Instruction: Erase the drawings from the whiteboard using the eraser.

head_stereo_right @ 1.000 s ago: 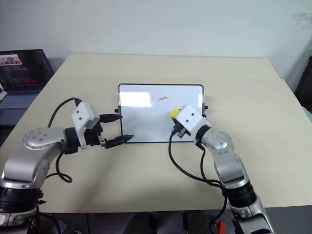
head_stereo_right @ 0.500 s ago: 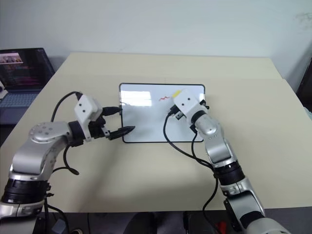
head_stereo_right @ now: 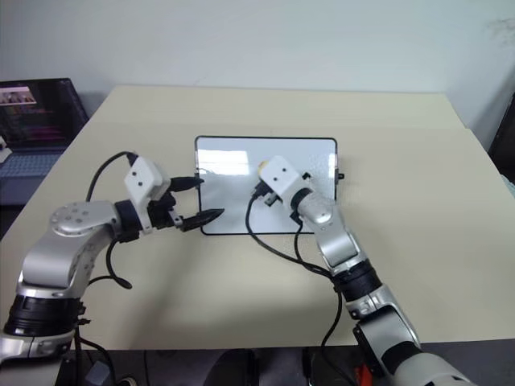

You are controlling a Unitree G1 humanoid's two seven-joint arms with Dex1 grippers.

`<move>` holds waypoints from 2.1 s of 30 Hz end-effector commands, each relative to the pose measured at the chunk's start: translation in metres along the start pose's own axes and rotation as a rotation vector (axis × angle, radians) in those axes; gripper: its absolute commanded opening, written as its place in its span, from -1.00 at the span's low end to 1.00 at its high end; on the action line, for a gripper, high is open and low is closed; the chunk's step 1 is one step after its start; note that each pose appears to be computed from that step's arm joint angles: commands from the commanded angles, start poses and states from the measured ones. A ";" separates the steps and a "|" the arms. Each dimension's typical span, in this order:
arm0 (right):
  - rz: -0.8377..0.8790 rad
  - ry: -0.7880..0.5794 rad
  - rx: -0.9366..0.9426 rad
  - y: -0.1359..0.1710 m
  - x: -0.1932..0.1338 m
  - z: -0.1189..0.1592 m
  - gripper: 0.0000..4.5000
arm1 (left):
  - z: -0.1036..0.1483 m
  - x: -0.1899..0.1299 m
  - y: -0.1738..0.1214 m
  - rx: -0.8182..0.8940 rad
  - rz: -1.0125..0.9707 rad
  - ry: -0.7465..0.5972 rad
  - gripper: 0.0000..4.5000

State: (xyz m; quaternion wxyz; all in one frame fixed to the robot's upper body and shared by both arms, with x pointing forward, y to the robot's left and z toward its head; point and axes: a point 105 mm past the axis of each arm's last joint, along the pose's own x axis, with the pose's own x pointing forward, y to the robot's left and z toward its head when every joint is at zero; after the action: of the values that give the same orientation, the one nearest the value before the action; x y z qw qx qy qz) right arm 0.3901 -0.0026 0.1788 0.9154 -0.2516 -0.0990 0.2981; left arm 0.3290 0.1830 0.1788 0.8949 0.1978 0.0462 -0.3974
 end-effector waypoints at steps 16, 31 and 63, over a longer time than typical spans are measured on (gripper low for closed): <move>-0.056 -0.027 -0.061 -0.018 0.006 0.010 -0.45 | 0.012 -0.005 -0.001 0.049 0.002 -0.033 1.00; 0.143 0.062 0.033 0.011 0.005 -0.010 -0.45 | 0.010 -0.005 -0.004 0.045 0.002 -0.036 1.00; 0.062 0.095 -0.071 -0.007 0.014 -0.021 -0.45 | 0.011 -0.005 -0.004 0.051 -0.004 -0.041 1.00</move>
State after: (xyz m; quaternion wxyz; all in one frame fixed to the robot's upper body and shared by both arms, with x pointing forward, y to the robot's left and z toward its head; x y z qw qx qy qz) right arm 0.4116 -0.0017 0.1850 0.9008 -0.2999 -0.1042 0.2962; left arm 0.3242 0.1820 0.1734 0.8924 0.1986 0.0476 -0.4023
